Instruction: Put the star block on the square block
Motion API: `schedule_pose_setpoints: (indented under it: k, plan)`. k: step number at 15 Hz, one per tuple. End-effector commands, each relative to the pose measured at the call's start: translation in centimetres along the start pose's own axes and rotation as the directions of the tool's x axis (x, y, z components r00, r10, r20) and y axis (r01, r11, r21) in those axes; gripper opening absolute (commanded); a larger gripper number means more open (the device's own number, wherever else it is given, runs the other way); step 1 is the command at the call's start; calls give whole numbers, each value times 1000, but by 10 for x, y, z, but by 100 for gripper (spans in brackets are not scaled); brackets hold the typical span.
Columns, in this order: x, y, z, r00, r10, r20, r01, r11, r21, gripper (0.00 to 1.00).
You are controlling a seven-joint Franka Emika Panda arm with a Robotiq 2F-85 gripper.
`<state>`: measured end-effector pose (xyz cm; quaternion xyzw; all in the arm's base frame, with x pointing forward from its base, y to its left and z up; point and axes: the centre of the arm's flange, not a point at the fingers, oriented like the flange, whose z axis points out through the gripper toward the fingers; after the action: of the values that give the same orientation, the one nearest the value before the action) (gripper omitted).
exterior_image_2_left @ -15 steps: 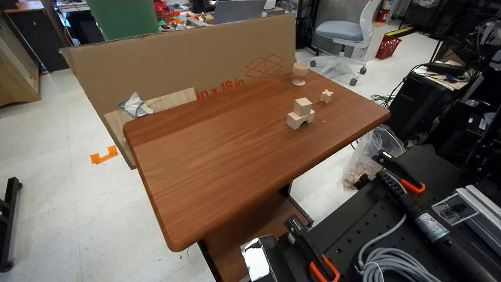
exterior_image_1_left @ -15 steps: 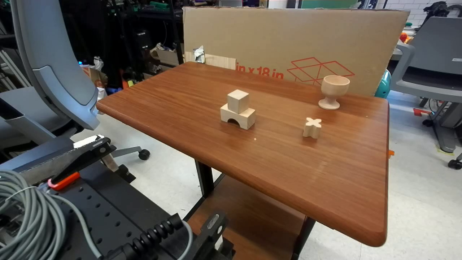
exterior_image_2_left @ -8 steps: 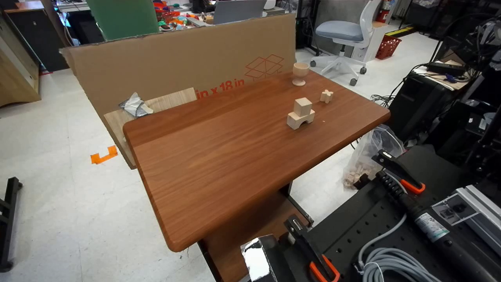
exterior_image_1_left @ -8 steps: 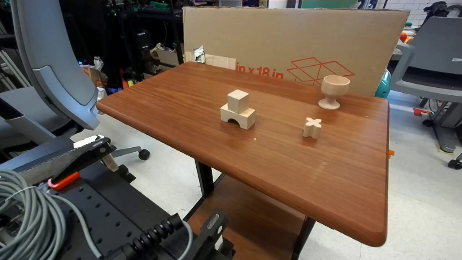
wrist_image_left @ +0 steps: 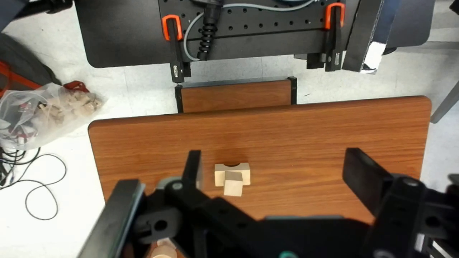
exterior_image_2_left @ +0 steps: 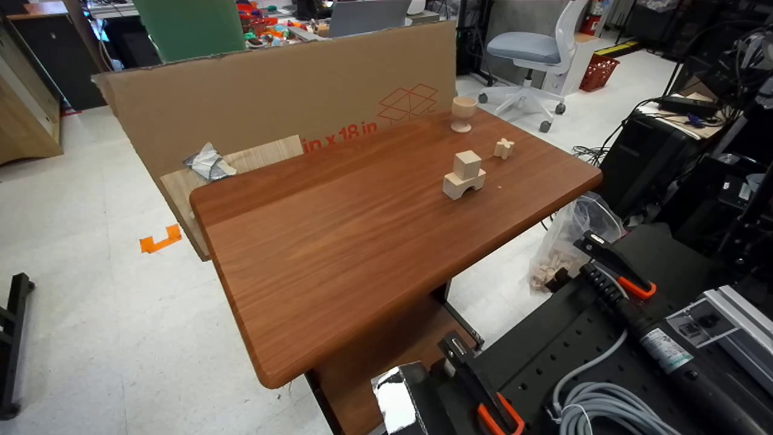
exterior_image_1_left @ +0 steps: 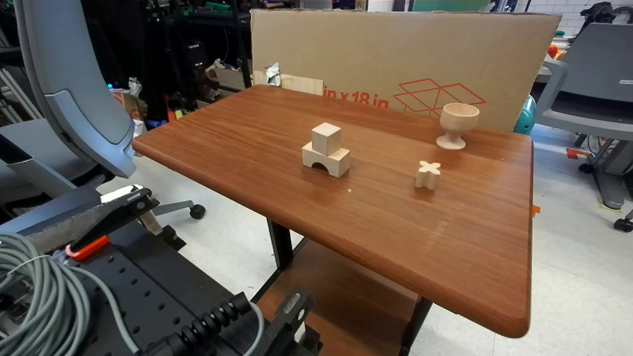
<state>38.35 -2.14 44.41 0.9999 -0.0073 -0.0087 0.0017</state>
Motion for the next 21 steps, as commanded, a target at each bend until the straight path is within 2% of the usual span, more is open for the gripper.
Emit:
schedule_pose_setpoints:
  k: [1, 4, 11, 16, 21]
  plan:
    - [39, 28, 24, 1000, -13, -1, 13, 1000, -14, 100]
    - [58, 49, 46, 1000, -23, -15, 23, 999, -44, 100]
    - [106, 91, 70, 999, -32, -9, 32, 999, -18, 100]
    - [127, 123, 94, 996, -84, 35, 85, 996, -31, 100]
    - [139, 161, 135, 993, -91, 78, 93, 995, -31, 100]
